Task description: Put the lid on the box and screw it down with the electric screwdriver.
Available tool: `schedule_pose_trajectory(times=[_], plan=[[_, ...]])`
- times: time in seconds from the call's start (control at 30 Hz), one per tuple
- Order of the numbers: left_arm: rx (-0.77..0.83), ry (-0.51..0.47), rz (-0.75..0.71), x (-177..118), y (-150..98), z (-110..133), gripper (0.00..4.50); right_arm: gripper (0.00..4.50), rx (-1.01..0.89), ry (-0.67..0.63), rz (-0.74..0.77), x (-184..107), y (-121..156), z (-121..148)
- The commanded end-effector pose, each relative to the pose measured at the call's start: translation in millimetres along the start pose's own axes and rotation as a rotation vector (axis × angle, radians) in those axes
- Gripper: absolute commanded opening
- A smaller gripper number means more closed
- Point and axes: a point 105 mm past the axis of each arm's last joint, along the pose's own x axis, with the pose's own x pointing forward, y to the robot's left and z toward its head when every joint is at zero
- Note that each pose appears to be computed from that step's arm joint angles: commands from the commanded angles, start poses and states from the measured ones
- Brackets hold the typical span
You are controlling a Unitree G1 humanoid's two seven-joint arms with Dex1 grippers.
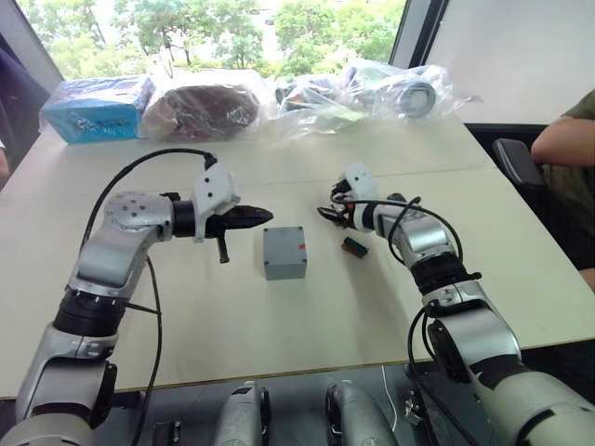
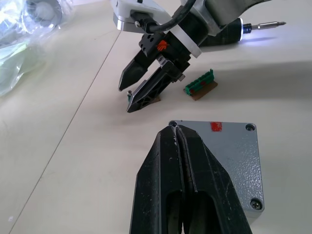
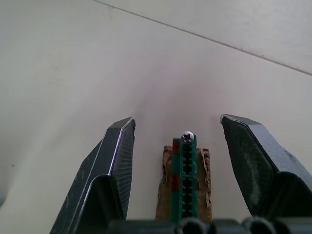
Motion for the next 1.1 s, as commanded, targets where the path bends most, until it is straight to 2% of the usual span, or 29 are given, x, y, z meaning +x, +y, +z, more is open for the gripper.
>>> schedule_pose_trajectory(times=[0.03,0.07,0.17,0.33,0.53,0.83,0.97,1.1], plan=[[0.037,-0.016,0.011,-3.9,-0.3,7.4,0.0,2.86,-0.014,-0.057,-0.009,-2.6,-3.6,20.1],[0.037,-0.016,0.01,-3.8,-0.6,7.4,0.0,2.86,-0.011,-0.058,-0.009,-2.8,-3.9,20.0],[0.037,-0.017,0.008,-3.5,-0.8,7.6,0.0,2.23,-0.01,-0.061,-0.01,-3.6,-4.6,20.6],[0.036,-0.018,0.005,-2.2,-0.7,7.3,0.0,0.08,-0.007,-0.064,-0.009,-4.5,-4.8,20.7],[0.035,-0.021,0.003,-1.4,-1.1,7.5,0.0,0.01,-0.006,-0.057,-0.015,-6.1,-7.0,20.0],[0.019,0.0,0.006,-5.9,-1.3,1.4,0.0,0.01,-0.008,-0.117,0.004,-25.7,-5.3,51.4],[0.015,0.01,0.01,-8.3,-0.8,-0.7,0.0,0.01,-0.017,-0.145,0.094,-42.6,16.2,69.2],[0.014,0.014,0.013,-9.7,-0.4,-1.6,0.0,0.01,-0.031,-0.104,0.208,-54.3,48.1,68.8]])
